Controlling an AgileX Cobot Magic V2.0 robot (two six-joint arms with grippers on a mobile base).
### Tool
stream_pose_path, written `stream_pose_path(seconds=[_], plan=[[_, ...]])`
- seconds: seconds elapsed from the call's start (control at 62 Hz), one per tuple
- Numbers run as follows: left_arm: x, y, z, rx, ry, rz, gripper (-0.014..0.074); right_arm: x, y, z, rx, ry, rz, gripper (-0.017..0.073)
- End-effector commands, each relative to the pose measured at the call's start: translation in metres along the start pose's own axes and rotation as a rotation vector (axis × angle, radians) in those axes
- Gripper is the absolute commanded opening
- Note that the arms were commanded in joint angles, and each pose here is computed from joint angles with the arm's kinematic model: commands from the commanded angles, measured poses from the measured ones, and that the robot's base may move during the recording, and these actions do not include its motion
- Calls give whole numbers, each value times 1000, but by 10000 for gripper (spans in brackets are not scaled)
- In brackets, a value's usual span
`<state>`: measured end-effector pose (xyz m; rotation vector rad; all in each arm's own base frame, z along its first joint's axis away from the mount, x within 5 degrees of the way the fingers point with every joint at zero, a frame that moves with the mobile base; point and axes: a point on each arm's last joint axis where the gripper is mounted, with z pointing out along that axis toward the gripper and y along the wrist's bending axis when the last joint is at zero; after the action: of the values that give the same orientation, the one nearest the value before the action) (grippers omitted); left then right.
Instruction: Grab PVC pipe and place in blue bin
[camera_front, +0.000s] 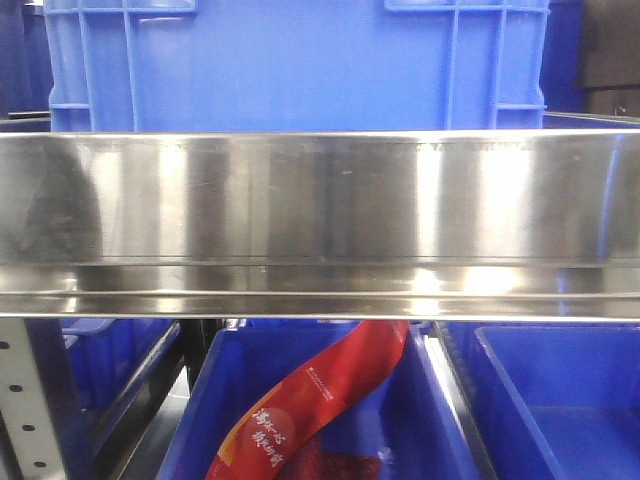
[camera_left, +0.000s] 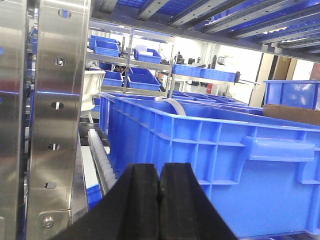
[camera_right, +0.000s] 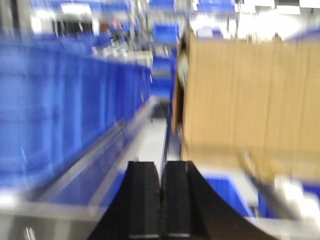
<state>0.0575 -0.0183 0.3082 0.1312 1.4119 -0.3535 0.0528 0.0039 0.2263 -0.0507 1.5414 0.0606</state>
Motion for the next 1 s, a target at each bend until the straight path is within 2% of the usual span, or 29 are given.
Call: stream_pose_path(seconds=[0.0, 0.129, 0.355, 0.983], plan=[[-3, 0, -1, -2, -30, -7, -111, 9, -1, 2, 8, -29, -4, -168], [-3, 0, -1, -2, -30, -7, -111, 8, -1, 2, 11, -116, 6, -168], [-3, 0, -1, -2, -30, -7, -111, 11, -1, 3, 18, -83, 38, -168], [-3, 0, -1, -2, -30, -7, -111, 10, -2, 3, 30, -90, 37, -168]])
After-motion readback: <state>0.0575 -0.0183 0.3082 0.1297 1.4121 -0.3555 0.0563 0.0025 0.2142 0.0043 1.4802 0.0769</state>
